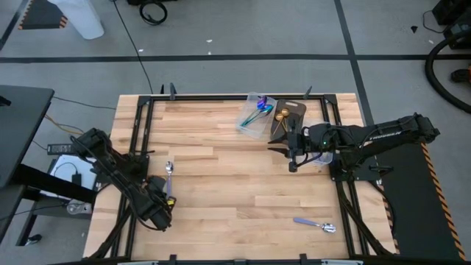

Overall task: Sort silverware by color (type)
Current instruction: Put the gold spoon into the black bin

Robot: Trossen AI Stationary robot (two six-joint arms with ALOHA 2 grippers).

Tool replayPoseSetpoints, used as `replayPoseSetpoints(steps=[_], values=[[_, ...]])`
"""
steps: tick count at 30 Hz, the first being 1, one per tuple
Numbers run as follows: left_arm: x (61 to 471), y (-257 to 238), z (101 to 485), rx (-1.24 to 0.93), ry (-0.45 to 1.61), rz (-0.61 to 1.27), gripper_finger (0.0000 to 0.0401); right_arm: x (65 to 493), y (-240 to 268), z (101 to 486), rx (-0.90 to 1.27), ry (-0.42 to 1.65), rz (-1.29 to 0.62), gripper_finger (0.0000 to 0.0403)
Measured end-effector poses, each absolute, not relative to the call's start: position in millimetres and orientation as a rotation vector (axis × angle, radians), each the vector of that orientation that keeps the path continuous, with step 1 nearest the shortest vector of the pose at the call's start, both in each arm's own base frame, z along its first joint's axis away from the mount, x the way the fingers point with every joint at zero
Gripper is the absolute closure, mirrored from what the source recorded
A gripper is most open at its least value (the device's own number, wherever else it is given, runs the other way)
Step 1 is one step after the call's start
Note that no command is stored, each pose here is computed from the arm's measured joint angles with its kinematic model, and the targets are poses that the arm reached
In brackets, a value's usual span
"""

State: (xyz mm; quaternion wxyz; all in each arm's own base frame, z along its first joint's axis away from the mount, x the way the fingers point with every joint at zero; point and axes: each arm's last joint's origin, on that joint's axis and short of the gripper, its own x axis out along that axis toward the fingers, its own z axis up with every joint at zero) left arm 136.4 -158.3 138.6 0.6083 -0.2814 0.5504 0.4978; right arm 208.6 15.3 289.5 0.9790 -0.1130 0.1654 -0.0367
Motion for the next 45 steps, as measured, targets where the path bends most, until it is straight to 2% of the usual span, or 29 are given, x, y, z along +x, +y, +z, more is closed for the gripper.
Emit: replayPoseSetpoints(steps=[13, 22, 31, 38, 45], values=[[125, -145, 129, -0.739, 1.262, 1.088, 0.0289, 208, 15, 289, -0.235, 0.341, -0.08, 0.031], [127, -147, 129, -0.738, 1.277, 1.024, 0.0383, 208, 15, 289, -0.237, 0.342, -0.081, 0.031], [128, -147, 131, -0.749, 1.279, 1.038, 0.0383, 208, 15, 287, -0.24, 0.358, -0.08, 0.031], [134, -155, 154, -0.729, 1.299, 1.075, 0.0383, 208, 15, 287, -0.241, 0.364, -0.079, 0.031], [153, -158, 177, -0.673, 1.105, 0.995, 0.0383, 208, 15, 287, -0.24, 0.366, -0.08, 0.031]])
